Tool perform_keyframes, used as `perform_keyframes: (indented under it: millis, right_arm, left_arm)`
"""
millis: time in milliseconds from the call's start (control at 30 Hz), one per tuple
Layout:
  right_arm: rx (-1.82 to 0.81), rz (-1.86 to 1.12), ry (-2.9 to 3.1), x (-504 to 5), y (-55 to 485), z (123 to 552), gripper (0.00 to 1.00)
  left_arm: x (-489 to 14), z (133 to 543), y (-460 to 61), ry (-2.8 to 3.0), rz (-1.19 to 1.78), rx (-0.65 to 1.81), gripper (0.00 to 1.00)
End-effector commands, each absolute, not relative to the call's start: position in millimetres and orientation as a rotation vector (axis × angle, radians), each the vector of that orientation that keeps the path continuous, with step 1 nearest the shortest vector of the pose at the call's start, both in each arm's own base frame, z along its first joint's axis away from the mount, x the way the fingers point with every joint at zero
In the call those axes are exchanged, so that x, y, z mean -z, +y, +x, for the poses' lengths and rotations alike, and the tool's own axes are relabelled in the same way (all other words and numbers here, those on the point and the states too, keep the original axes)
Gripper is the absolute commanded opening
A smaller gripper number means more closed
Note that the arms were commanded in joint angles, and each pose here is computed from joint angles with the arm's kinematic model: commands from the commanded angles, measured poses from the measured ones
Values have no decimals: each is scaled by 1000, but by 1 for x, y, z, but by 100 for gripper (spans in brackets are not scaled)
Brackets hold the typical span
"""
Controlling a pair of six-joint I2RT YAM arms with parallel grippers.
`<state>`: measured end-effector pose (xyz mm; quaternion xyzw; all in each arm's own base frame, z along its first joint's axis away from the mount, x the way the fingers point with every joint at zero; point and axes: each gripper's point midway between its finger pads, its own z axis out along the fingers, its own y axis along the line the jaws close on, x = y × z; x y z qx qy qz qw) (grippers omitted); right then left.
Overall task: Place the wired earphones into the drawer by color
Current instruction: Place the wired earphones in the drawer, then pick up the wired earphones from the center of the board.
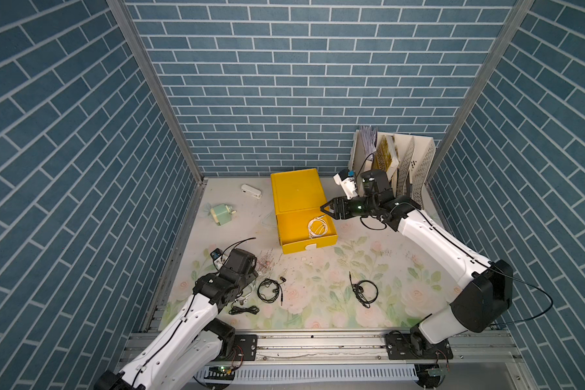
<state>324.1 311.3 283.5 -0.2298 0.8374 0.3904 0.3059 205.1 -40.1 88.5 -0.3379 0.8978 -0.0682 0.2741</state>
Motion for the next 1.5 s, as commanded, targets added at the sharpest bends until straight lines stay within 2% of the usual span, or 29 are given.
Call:
perform_keyframes:
  millis: [0,133,367,867,1033,1267,1367,1467]
  right_arm:
    - [-1003,-623,2168,-300,303,320,57]
    - [-998,-624,2181,-292,302,318,57]
    - [-1005,-626,2181,-282,303,318,57]
    - [-1002,-626,2190,-271,302,318,57]
    - [-998,-621,2197,-267,302,319,57]
    - [-996,-621,2199,-265,303,319,57]
    - [-997,-617,2202,-264,303,320,57]
    - [-1004,-616,2198,-266,303,321,57]
  left_arm:
    - [-69,202,-39,2471,-924,186,72]
    - [-54,196,-36,2501,-956,147,65]
    - [-50,181,-19,2466,-1072,52,61]
    - [-25,171,-20,2481,-1119,75,51]
    - [-21,172,-21,2499,-1098,65,40]
    - [-23,176,-27,2505,-1061,120,12]
    - [-26,177,-30,2504,-1046,146,8]
    - [-33,179,-32,2497,-1026,165,7]
